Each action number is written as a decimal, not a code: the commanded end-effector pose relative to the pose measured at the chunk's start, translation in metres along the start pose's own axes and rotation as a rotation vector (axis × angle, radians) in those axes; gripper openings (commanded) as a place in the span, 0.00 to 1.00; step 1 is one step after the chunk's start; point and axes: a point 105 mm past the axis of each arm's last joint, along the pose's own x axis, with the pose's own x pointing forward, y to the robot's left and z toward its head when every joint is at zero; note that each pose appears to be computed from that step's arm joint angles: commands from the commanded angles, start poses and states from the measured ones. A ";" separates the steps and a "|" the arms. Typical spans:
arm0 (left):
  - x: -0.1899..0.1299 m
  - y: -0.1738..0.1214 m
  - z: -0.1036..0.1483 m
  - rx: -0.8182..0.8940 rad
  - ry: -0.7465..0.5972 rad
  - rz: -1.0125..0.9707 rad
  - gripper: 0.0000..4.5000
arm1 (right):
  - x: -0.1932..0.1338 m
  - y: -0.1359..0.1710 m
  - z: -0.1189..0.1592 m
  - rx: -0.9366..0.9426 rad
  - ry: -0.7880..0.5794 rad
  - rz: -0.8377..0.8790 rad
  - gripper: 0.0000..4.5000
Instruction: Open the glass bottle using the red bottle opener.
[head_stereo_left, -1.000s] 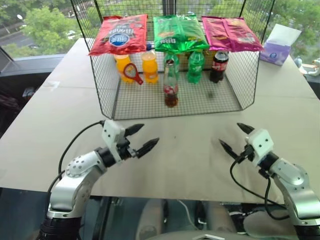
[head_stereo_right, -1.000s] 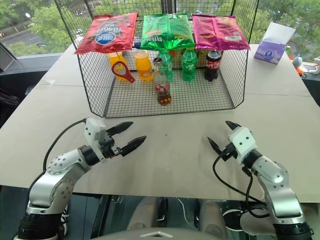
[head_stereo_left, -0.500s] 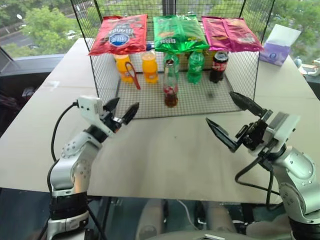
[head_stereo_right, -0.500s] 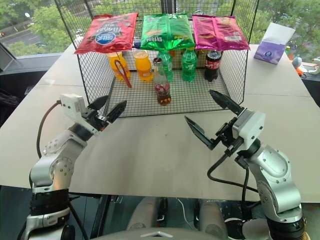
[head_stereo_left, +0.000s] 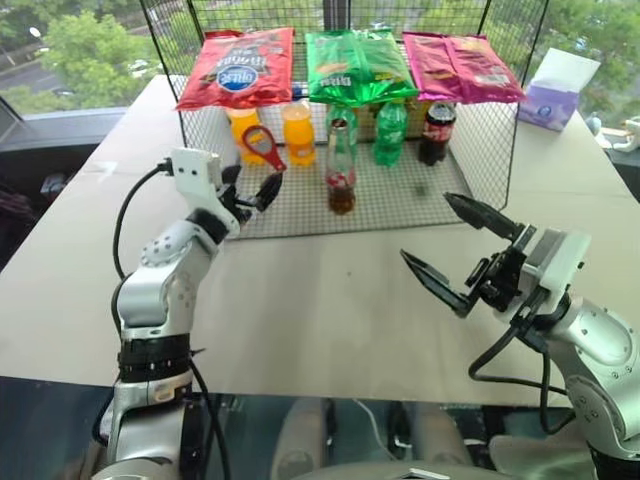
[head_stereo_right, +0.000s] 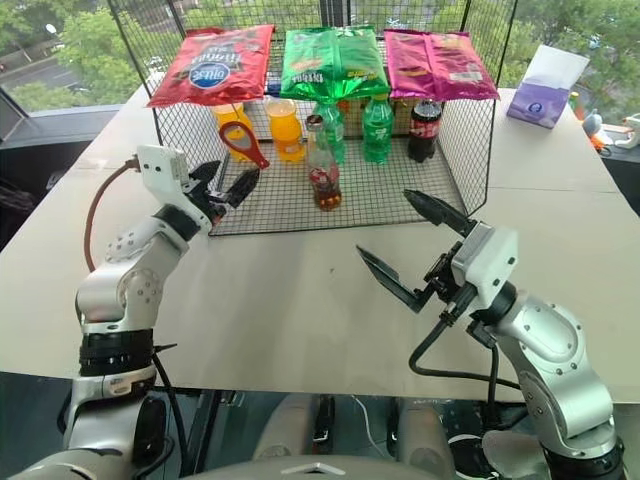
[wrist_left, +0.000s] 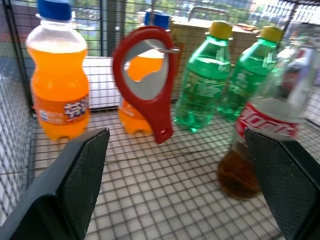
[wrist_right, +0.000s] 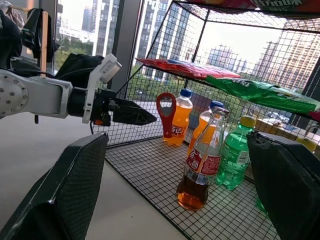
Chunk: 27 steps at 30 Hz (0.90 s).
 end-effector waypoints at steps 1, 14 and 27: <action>0.007 0.000 0.011 0.040 -0.027 0.016 0.99 | 0.000 0.005 0.010 -0.041 -0.026 0.007 1.00; 0.043 -0.010 0.019 0.061 -0.059 -0.075 0.25 | -0.002 0.002 0.010 -0.051 -0.019 -0.033 1.00; 0.032 -0.007 0.028 0.073 -0.073 -0.221 0.02 | -0.003 0.000 0.008 -0.048 0.009 -0.058 1.00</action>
